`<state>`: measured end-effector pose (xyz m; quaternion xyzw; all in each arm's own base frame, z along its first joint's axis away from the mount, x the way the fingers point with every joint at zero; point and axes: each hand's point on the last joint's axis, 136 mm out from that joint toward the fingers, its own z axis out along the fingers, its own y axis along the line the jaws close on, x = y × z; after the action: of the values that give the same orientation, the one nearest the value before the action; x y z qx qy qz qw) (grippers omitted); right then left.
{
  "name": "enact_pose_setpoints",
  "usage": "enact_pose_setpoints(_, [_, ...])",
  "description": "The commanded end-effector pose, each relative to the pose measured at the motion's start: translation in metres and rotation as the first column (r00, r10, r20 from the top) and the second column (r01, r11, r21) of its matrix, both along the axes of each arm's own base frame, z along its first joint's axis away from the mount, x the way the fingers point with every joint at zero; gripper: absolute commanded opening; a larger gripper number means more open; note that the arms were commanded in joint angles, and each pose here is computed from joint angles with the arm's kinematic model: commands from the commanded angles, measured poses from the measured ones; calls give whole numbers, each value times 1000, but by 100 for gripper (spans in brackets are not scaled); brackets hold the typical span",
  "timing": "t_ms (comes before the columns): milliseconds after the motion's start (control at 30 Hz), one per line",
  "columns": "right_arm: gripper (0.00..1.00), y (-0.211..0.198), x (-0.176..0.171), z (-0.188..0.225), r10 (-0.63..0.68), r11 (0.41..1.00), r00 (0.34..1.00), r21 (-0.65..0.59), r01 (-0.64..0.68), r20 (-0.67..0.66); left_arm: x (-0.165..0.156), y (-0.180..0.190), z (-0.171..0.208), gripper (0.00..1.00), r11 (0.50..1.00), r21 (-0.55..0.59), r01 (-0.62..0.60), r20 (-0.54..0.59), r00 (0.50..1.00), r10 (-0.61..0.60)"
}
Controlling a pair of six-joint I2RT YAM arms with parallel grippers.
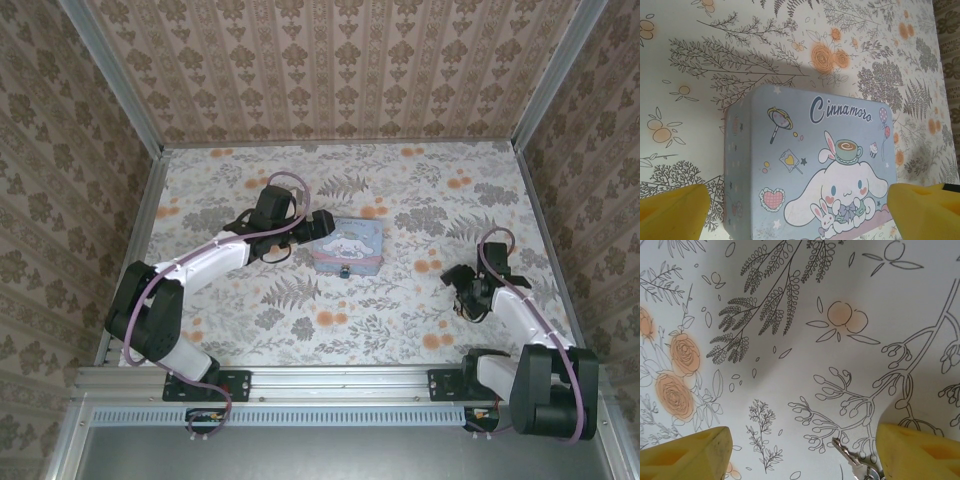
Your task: Unlock a padlock with a key
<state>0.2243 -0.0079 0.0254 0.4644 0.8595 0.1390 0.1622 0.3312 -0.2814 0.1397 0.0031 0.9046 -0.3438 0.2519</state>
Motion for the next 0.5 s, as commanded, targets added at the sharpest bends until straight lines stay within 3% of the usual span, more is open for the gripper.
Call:
enact_pose_setpoints(0, [76,24,-12,-4,-1,994,1000,112,2,-9,-4,-4,-2,100,1000,-5,23,5,1000,-23])
enact_pose_setpoints(233, [74,68,-21,0,45,982,998,180,-51,37,-7,-7,-3,100,1000,-2,23,3,1000,-23])
enact_pose_setpoints(467, [73,133,8,17,176,963,977,185,-196,117,-11,-13,-5,100,1000,19,25,3,1000,-25])
